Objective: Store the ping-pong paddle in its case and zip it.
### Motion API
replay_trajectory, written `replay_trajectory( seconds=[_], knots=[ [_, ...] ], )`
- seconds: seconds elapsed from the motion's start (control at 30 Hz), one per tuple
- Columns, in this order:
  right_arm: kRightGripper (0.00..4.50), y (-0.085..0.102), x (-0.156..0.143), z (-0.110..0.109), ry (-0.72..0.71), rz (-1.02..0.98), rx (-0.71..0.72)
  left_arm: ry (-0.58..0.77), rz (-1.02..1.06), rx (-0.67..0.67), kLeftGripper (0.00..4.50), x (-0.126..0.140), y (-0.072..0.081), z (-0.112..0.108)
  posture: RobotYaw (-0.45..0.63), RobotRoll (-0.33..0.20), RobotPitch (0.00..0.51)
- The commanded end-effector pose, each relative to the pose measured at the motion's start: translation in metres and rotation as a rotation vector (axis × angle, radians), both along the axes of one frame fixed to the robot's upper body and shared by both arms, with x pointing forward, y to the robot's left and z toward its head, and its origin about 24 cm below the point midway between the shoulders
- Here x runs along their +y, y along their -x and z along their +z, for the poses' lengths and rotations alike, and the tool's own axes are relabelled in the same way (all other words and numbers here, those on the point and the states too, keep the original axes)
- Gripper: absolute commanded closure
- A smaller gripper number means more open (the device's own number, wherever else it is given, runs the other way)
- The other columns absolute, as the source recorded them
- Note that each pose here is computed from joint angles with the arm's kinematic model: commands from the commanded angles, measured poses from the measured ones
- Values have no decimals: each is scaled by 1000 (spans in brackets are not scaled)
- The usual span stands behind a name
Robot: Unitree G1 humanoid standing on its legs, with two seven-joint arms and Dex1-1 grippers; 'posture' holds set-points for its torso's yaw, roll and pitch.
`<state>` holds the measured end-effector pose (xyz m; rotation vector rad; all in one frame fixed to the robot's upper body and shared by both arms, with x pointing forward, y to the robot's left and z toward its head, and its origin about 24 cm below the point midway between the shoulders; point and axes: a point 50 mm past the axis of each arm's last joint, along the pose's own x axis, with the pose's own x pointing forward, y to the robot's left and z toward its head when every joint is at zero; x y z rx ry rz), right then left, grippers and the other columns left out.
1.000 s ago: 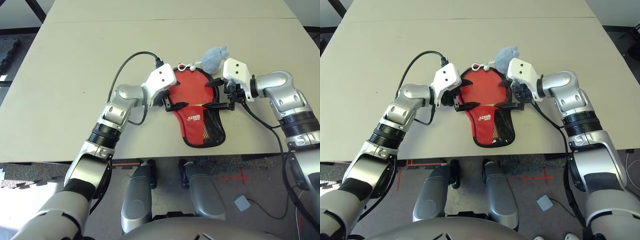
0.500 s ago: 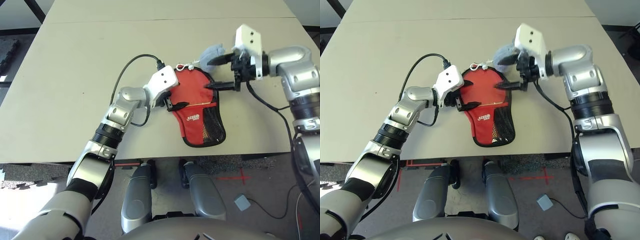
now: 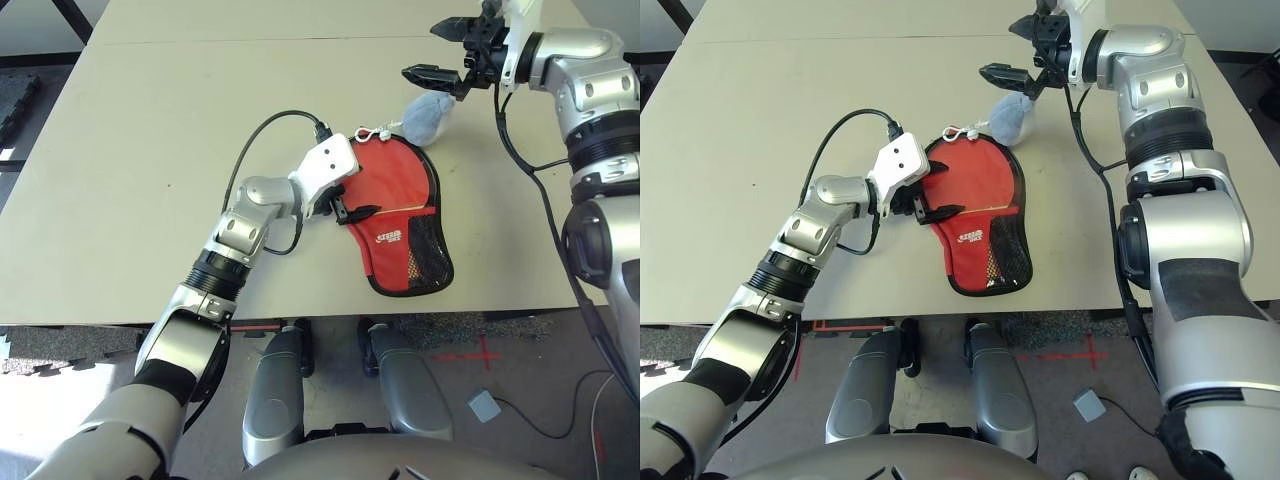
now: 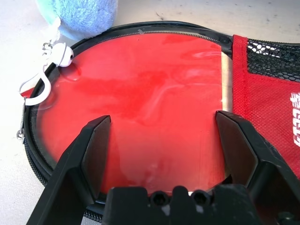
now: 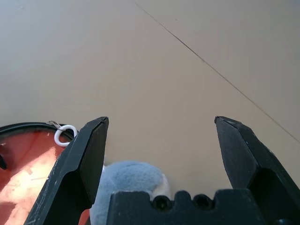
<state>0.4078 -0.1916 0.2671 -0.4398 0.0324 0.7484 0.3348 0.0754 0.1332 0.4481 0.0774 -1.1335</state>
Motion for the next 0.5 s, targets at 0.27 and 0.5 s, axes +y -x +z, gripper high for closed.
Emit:
replay_trajectory(
  seconds=[0.27,0.5],
  knots=[
    [0,-3,-5,-30,31,-70,151,-61,0,78,36,-4,7,-22,-27,0,275],
    [0,-2,-6,-52,28,-95,273,-53,-4,72,36,-7,7,-18,-23,0,275]
  ],
)
